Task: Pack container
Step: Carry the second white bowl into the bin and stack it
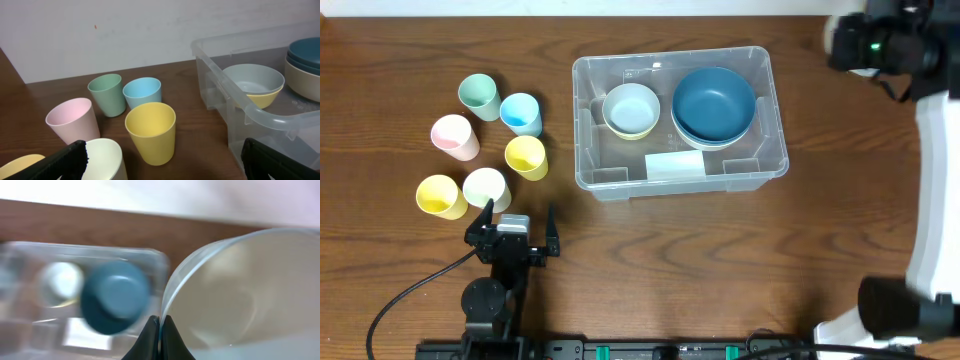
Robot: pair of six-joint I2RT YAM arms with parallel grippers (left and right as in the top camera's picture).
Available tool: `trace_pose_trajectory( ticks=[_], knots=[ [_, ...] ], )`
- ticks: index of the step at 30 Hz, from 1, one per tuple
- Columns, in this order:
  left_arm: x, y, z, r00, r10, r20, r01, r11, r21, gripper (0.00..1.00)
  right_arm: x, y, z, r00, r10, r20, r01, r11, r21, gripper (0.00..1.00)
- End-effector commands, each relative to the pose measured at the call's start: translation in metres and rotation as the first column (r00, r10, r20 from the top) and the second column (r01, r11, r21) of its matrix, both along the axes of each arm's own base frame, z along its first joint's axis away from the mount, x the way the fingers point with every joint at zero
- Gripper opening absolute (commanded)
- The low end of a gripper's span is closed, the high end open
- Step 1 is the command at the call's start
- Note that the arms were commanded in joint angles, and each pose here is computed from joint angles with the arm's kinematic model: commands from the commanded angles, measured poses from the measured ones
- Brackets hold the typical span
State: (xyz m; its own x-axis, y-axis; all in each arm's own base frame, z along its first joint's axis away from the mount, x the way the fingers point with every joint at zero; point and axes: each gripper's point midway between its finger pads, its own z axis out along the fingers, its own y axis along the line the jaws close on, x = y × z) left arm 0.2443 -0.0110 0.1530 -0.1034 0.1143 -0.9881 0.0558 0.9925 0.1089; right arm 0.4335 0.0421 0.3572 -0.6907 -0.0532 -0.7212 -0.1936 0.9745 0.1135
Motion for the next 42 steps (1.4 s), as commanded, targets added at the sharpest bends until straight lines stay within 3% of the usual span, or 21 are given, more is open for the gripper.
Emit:
trace_pose_trajectory(
  ticks=[1, 8, 19, 42],
  knots=[
    [0.000, 0.003, -0.016, 0.999, 0.019, -0.046, -0.019, 1.000, -0.005, 0.98, -0.011, 0.070, 0.006, 0.984, 0.179, 0.018, -0.180, 0.982, 0.048, 0.01],
    [0.000, 0.003, -0.016, 0.999, 0.019, -0.046, -0.019, 1.000, -0.005, 0.98, -0.023, 0.179, -0.024, 0.917, 0.399, -0.018, -0.399, 0.917, 0.026, 0.01],
    [0.000, 0.003, -0.016, 0.999, 0.019, -0.045, -0.019, 1.000, -0.005, 0.98, -0.015, 0.279, -0.125, 0.832, 0.532, -0.156, -0.539, 0.842, -0.004, 0.01],
    [0.000, 0.003, -0.016, 0.999, 0.018, -0.045, -0.019, 1.000, -0.004, 0.98, 0.005, 0.307, -0.256, 0.778, 0.537, -0.325, -0.572, 0.820, -0.015, 0.01]
  ],
)
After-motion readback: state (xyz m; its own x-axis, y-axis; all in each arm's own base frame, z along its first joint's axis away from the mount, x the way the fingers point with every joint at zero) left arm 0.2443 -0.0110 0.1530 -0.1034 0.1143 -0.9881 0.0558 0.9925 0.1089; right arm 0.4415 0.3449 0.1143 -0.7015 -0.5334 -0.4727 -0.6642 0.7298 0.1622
